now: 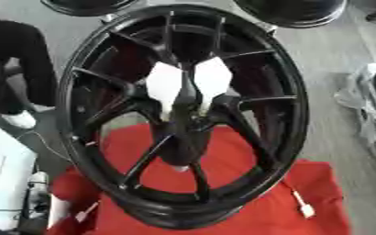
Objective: Pull the pin out of the wheel hub.
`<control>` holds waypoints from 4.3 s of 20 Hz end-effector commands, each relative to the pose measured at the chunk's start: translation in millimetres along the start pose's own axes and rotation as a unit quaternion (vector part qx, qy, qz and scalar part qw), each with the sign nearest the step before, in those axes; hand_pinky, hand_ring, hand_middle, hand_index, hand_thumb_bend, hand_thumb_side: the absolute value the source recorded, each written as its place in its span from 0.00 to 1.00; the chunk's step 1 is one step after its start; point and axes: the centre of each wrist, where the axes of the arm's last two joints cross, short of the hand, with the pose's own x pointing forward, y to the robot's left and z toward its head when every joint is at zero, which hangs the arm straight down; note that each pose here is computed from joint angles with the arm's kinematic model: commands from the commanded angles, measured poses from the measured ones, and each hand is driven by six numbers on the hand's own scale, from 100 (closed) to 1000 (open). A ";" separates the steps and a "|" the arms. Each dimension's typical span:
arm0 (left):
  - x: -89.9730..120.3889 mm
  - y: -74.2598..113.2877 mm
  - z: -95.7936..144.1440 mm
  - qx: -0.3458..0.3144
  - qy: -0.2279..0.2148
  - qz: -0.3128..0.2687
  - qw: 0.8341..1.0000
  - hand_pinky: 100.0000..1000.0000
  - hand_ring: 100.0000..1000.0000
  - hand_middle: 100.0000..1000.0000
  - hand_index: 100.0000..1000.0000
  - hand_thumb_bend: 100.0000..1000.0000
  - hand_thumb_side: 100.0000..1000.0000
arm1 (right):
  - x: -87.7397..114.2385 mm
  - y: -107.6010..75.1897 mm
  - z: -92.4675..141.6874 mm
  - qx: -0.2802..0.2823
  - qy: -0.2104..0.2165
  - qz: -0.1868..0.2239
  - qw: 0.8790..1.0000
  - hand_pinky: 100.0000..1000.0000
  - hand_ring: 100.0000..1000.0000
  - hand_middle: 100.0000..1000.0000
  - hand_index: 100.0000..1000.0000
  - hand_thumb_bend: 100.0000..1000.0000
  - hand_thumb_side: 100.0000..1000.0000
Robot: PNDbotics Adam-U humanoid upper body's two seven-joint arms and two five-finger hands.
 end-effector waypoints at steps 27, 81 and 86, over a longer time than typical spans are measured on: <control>17.5 5.7 -3.6 -0.004 -0.031 -0.026 0.999 0.80 0.81 0.79 0.87 0.14 0.88 | 132.1 -10.8 -52.9 0.191 -0.216 0.127 0.949 0.88 0.73 0.70 0.77 0.36 0.11; 13.4 59.4 10.3 0.080 -0.020 -0.097 0.992 0.80 0.81 0.79 0.87 0.12 0.88 | 230.9 174.8 -115.8 0.618 -0.288 0.496 0.538 0.80 0.74 0.71 0.83 0.54 0.20; 15.4 64.1 11.4 0.091 -0.024 -0.102 0.990 0.80 0.81 0.79 0.87 0.12 0.88 | 219.3 180.6 -124.1 0.608 -0.270 0.489 0.564 0.81 0.75 0.71 0.83 0.53 0.20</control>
